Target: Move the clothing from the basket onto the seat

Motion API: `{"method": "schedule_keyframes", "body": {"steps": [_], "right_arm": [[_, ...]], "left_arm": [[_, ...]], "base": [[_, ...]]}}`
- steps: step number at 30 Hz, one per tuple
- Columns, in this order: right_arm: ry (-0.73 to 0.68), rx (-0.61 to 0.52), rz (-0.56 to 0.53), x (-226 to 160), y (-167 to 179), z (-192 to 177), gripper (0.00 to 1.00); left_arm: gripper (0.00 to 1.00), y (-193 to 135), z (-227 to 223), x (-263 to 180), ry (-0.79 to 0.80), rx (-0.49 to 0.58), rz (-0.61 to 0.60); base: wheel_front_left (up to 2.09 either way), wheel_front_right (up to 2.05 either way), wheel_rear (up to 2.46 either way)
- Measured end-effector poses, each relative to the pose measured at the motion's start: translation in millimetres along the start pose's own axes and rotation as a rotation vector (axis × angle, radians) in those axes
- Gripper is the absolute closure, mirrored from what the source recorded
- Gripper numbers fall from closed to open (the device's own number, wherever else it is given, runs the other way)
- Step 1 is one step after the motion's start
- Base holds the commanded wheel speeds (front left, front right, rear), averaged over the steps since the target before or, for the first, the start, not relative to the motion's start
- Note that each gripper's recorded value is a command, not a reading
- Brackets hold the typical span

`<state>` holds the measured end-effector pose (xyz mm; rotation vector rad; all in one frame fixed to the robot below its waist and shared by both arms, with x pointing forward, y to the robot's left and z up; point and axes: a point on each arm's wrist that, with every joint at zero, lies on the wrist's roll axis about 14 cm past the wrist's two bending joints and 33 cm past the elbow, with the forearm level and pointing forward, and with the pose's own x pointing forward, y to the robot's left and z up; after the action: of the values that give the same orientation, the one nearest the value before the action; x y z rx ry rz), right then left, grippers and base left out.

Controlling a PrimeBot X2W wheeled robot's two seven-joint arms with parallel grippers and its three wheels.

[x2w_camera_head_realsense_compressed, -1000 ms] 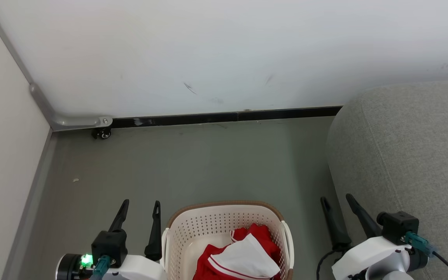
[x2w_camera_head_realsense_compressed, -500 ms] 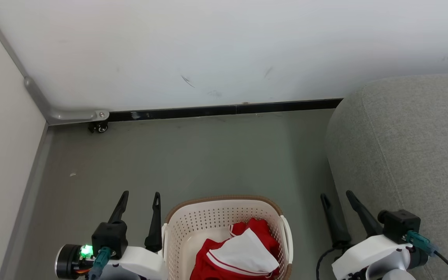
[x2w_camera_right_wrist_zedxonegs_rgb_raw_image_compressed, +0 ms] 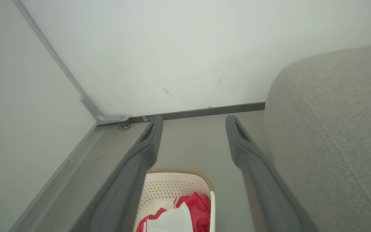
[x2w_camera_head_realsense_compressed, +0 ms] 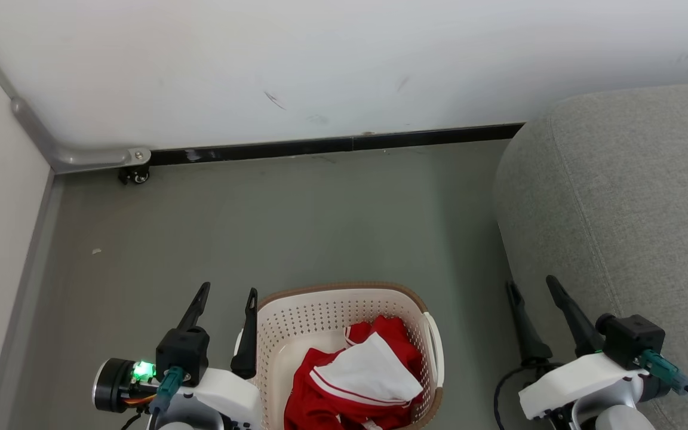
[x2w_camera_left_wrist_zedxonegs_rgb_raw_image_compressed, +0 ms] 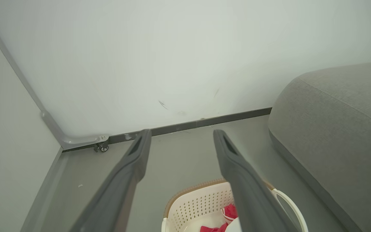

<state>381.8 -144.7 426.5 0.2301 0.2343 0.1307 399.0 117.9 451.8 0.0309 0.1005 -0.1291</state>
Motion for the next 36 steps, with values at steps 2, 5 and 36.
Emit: {"method": "schedule_keyframes", "body": {"steps": [2,5,36], "right_arm": [[-0.003,-0.002,-0.014,0,-5,0,0.0],[-0.001,-0.005,-0.029,1,-10,-2,0.0],[0.007,0.014,-0.186,27,-69,-15,0.0]], "left_arm": [[0.0,-1,-9,1,0.028,0.01,-0.01],[0.0,-6,-23,2,0.068,0.021,-0.035],[0.0,-47,-123,51,0.327,0.11,-0.251]], "base": [[0.0,0.0,0.0],[0.0,0.0,0.0],[0.0,0.0,0.0]]}}
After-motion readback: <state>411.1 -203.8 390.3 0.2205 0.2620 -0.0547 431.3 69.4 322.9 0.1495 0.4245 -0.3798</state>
